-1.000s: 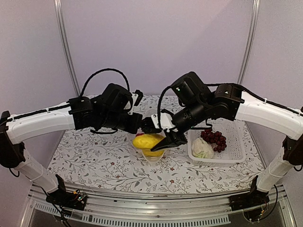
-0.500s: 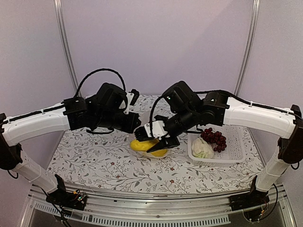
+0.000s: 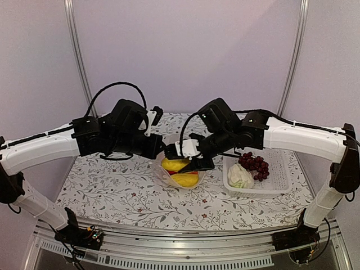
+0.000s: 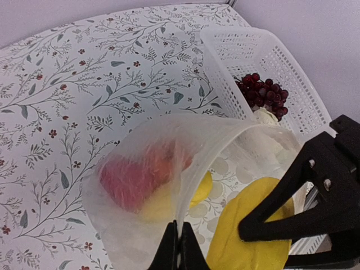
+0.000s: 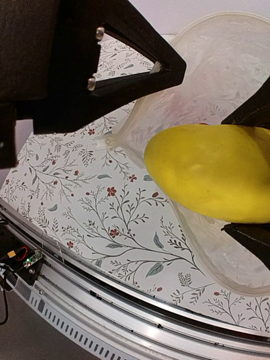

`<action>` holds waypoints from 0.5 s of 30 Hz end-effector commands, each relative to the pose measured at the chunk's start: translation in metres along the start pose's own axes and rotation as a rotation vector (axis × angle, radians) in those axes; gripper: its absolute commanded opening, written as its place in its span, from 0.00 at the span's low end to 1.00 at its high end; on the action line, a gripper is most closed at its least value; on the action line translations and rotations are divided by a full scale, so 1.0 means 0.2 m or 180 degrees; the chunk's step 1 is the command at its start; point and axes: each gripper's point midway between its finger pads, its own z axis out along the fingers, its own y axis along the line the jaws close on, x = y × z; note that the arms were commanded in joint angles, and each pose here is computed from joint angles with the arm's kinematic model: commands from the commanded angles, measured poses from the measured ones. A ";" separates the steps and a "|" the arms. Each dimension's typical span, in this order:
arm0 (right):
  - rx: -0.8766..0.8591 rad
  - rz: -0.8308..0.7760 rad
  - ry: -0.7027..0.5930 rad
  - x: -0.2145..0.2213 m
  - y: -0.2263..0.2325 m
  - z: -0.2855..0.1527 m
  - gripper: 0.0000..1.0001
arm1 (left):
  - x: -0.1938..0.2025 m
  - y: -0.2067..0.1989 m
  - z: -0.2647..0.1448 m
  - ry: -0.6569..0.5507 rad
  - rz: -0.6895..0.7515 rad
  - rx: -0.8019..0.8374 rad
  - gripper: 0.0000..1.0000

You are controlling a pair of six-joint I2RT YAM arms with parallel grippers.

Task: Place the food in the zip-top bag and seal the zipper
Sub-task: Place the fake fruit in the zipper food storage bag.

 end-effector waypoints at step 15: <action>0.0862 0.0354 0.0494 0.14 -0.29 0.04 0.78 | -0.03 0.02 -0.01 -0.0093 -0.0062 0.0045 0.00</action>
